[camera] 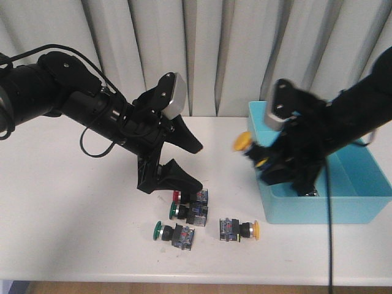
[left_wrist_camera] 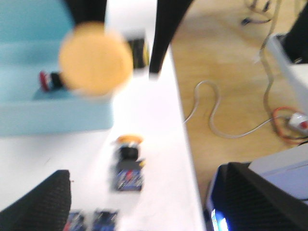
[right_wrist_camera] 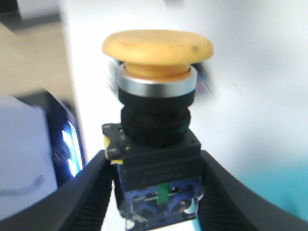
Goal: Pick red and yellow buttons and place in box
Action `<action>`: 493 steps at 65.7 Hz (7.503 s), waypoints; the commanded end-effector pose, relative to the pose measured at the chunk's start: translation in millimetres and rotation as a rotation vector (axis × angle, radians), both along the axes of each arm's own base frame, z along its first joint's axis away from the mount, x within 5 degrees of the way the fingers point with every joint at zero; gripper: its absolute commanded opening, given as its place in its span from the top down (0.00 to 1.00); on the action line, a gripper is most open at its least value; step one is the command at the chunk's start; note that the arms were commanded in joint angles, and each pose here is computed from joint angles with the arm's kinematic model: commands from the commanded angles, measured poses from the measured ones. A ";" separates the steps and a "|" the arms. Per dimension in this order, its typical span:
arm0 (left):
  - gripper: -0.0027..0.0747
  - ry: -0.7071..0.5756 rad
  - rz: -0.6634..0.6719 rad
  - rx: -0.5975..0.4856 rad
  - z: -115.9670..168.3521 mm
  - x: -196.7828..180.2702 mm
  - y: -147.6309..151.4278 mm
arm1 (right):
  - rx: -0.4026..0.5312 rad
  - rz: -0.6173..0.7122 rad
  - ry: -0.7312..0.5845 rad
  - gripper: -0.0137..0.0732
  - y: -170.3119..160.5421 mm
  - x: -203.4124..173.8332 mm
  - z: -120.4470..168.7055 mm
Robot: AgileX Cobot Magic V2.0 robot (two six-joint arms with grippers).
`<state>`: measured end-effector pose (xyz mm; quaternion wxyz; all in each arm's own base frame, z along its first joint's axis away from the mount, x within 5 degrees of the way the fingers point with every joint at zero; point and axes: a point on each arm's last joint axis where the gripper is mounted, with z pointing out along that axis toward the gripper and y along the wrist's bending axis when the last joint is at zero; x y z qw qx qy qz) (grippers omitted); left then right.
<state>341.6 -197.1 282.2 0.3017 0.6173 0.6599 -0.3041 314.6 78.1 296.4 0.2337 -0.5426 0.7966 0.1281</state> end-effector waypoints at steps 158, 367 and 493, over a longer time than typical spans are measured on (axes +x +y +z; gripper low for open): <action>0.30 -0.101 0.248 0.126 18.2 12.7 14.4 | 0.142 -1.073 -0.114 0.36 -82.4 -126.7 39.4; 0.97 -0.571 1.440 -0.460 -52.6 -271.9 196.1 | 0.146 -1.071 -0.122 0.85 -79.9 -159.1 25.4; 0.97 -0.633 1.418 -0.487 -92.6 -284.3 196.0 | 0.144 -1.062 -0.170 0.85 -81.0 -161.7 28.4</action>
